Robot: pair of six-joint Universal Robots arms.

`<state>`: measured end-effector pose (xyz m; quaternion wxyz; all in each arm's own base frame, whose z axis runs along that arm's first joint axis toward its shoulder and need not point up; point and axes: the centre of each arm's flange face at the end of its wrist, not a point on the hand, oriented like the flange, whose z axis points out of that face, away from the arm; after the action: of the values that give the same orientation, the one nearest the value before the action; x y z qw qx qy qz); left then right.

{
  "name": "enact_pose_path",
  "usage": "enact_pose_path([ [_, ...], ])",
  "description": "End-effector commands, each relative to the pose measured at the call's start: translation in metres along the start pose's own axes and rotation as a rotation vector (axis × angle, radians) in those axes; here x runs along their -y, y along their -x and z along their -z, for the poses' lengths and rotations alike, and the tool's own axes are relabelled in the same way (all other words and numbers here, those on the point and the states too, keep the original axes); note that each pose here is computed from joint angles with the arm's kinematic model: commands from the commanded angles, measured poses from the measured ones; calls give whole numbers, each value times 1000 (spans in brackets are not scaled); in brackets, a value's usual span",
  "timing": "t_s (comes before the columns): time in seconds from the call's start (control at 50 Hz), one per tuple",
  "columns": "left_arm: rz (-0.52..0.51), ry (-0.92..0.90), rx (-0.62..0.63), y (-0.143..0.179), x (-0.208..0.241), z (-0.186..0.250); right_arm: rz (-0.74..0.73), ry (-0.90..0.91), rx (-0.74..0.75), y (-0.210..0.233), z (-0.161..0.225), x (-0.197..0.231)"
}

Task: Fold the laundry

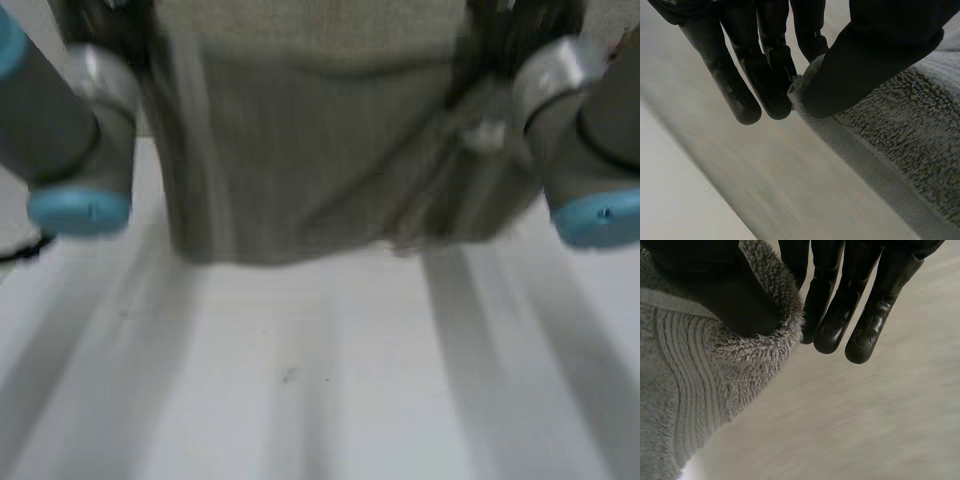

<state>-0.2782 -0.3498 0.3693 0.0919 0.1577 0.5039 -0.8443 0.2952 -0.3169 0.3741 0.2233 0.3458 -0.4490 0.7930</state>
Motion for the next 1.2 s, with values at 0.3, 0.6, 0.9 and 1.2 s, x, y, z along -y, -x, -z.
enact_pose_path([
  [0.3,33,291,-104,-12,-94,82,-37,138,564,92,59,-69],
  [0.6,-17,559,-211,-15,-169,141,-234,461,807,147,101,-135],
  [0.9,-18,522,-135,10,-158,130,-693,605,510,109,115,-154],
  [1.2,-35,520,-29,43,-172,115,-710,645,472,94,138,-157],
])
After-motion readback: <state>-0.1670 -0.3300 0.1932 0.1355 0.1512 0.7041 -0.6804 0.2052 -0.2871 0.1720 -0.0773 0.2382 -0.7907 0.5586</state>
